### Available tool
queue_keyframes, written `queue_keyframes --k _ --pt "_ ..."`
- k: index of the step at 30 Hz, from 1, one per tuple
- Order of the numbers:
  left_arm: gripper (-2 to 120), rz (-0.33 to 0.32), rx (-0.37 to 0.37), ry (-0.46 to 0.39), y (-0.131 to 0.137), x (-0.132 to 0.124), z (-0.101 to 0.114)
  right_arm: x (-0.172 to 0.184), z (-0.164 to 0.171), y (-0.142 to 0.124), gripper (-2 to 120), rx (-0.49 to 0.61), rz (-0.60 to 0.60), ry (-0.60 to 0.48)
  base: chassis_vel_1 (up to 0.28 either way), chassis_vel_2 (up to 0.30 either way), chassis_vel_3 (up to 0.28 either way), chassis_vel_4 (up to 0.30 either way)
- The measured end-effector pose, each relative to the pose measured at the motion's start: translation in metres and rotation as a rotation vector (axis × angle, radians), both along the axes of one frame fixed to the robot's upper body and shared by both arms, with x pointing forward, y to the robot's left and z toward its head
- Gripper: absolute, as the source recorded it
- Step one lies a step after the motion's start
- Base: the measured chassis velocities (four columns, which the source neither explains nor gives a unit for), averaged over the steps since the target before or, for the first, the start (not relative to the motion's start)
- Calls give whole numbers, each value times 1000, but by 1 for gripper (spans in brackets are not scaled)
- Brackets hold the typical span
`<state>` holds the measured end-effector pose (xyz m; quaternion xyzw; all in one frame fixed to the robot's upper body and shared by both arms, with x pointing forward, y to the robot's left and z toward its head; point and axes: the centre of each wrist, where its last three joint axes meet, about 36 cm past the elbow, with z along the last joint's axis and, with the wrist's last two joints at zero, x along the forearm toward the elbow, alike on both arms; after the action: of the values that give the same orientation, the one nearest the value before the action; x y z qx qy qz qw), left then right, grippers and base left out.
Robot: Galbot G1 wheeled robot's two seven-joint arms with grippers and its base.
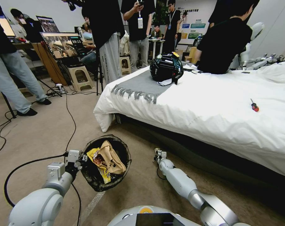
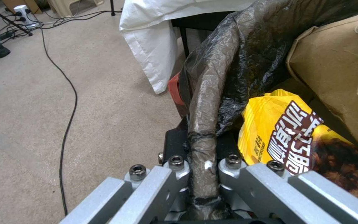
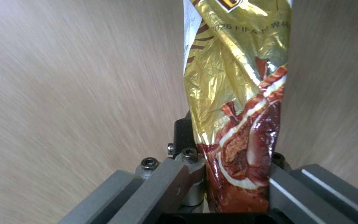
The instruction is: Pick up the trash bin, then pick up the garbage from the floor and place it into the trash bin.
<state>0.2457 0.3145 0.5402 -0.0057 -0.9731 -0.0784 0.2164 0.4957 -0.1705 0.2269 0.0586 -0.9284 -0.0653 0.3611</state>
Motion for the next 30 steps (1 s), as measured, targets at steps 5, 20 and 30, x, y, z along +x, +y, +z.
queue_keyframes --k 5,20,30 --pt "0 0 -3 0 0 0 0 -3 33 -7 0 -17 23 -108 0 0 0 0" --pt "0 -5 -19 1 -3 0 1 -37 238 -36 0 13 235 -491 0 0 0 0" --pt "0 -12 -26 3 -7 -1 1 -77 302 -6 0 143 392 -562 0 0 0 0"
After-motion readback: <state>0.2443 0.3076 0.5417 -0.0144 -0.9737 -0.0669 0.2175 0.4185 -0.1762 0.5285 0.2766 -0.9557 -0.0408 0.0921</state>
